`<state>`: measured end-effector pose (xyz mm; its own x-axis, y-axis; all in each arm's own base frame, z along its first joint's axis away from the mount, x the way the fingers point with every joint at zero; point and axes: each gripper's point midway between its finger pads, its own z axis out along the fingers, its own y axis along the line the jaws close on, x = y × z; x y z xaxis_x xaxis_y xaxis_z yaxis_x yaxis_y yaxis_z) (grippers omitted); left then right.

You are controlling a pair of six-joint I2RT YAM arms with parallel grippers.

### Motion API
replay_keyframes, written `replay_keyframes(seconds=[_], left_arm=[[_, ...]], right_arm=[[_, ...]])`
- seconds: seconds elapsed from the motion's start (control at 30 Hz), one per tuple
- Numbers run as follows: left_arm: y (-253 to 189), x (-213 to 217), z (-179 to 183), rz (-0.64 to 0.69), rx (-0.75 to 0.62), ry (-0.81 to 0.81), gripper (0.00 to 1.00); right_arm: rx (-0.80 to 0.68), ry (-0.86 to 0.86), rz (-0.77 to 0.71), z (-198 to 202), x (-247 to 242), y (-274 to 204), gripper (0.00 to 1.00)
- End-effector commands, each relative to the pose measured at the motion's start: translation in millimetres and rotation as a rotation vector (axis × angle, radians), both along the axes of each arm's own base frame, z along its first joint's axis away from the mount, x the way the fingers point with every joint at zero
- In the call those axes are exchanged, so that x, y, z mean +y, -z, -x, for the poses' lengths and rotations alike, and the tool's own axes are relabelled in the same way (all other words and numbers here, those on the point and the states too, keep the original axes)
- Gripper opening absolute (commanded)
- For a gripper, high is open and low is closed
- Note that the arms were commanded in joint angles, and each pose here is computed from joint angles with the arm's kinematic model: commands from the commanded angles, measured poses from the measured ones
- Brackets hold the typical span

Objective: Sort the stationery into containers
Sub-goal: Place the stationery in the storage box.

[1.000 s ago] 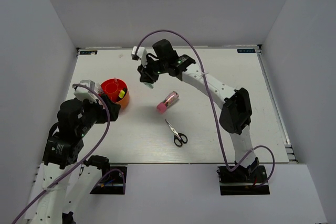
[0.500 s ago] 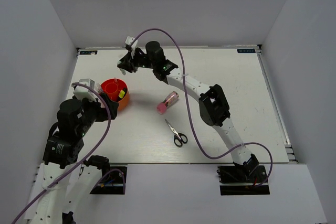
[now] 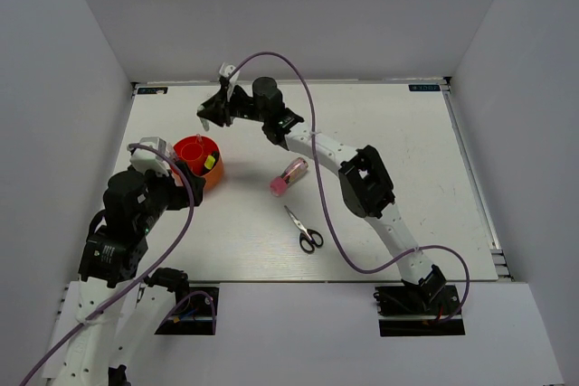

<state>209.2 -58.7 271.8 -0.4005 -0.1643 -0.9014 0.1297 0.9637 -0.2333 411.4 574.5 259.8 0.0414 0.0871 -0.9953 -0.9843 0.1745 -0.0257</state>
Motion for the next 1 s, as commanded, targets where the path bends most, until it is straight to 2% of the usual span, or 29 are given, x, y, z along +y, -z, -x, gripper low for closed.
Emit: replay_keyframes(seconds=[0.0,0.47,0.87,0.9,0.93,0.97], left_arm=[[-3,5,-2,-0.015,-0.031,-0.021,0.87],[-1,6,0,-0.019,-0.035,-0.022,0.87],[2,4,-2,-0.020,-0.024,-0.013,0.87],[1,4,-2,-0.019,-0.027,-0.016,0.87],[2,5,-2,-0.021,-0.023,-0.019,0.87],[2,5,-2,-0.023,-0.025,-0.018,0.87]], right_arm=[[0.014,-0.062,-0.025,18,11,7,0.00],[0.045,-0.131,0.025,32,21,45,0.00],[0.060,-0.123,0.058,28,21,67,0.00],[0.065,-0.120,0.062,27,20,70,0.01],[0.070,-0.116,0.071,25,18,76,0.12],[0.070,-0.117,0.069,27,19,74,0.16]])
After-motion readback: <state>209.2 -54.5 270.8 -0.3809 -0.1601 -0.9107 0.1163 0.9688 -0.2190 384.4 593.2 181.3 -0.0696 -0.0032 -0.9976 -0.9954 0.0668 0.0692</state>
